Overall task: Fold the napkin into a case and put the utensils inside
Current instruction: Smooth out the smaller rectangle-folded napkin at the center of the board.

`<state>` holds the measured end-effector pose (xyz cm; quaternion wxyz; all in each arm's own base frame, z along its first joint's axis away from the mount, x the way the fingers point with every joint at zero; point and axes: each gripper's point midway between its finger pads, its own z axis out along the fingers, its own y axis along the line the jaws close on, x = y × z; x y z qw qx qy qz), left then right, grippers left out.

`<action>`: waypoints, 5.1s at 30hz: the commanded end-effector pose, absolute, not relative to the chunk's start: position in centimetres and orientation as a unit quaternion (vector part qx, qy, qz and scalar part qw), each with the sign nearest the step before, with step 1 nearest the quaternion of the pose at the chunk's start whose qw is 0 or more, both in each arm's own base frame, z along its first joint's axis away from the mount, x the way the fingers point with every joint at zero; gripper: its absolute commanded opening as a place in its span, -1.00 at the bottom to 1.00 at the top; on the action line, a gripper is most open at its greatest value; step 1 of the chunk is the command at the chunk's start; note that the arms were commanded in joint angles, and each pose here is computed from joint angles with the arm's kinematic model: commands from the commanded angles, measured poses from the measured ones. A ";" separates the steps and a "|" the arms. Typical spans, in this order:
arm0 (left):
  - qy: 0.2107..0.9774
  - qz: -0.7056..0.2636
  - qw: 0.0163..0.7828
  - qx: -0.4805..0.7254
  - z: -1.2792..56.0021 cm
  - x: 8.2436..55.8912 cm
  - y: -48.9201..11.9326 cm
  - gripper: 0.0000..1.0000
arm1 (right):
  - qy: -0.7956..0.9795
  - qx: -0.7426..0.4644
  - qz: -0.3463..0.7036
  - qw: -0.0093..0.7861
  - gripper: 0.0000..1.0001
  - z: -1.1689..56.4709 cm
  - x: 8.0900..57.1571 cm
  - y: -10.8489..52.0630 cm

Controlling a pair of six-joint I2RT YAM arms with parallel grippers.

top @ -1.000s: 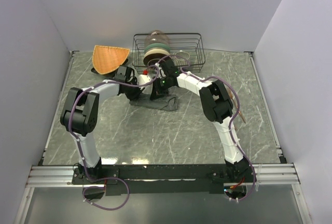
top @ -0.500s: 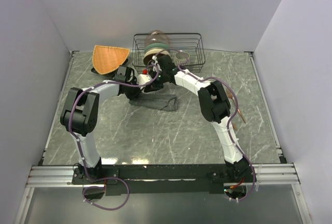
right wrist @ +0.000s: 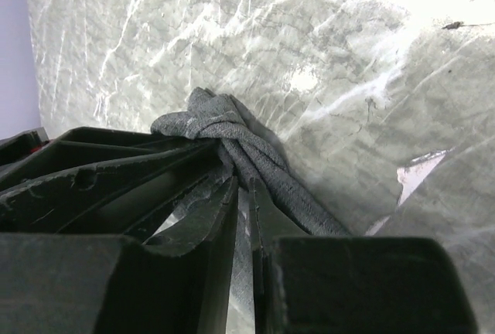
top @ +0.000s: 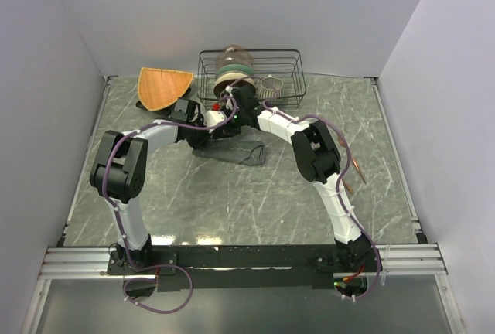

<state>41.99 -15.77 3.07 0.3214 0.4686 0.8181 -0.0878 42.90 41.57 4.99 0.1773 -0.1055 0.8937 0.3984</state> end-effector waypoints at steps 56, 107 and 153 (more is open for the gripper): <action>0.844 -0.098 0.282 0.445 -0.1 39.5 -13.6 -0.56 | 0.837 -0.070 0.503 0.203 -0.65 6.5 40.8 41.4; 0.832 -0.168 0.328 0.414 5.9 43.5 -14.4 -0.53 | 0.897 -0.050 0.391 0.201 -0.61 1.7 42.4 41.3; 0.799 -0.097 0.401 0.438 9.2 43.5 -14.9 -0.01 | 0.904 -0.057 0.366 0.212 -0.61 1.7 42.8 41.5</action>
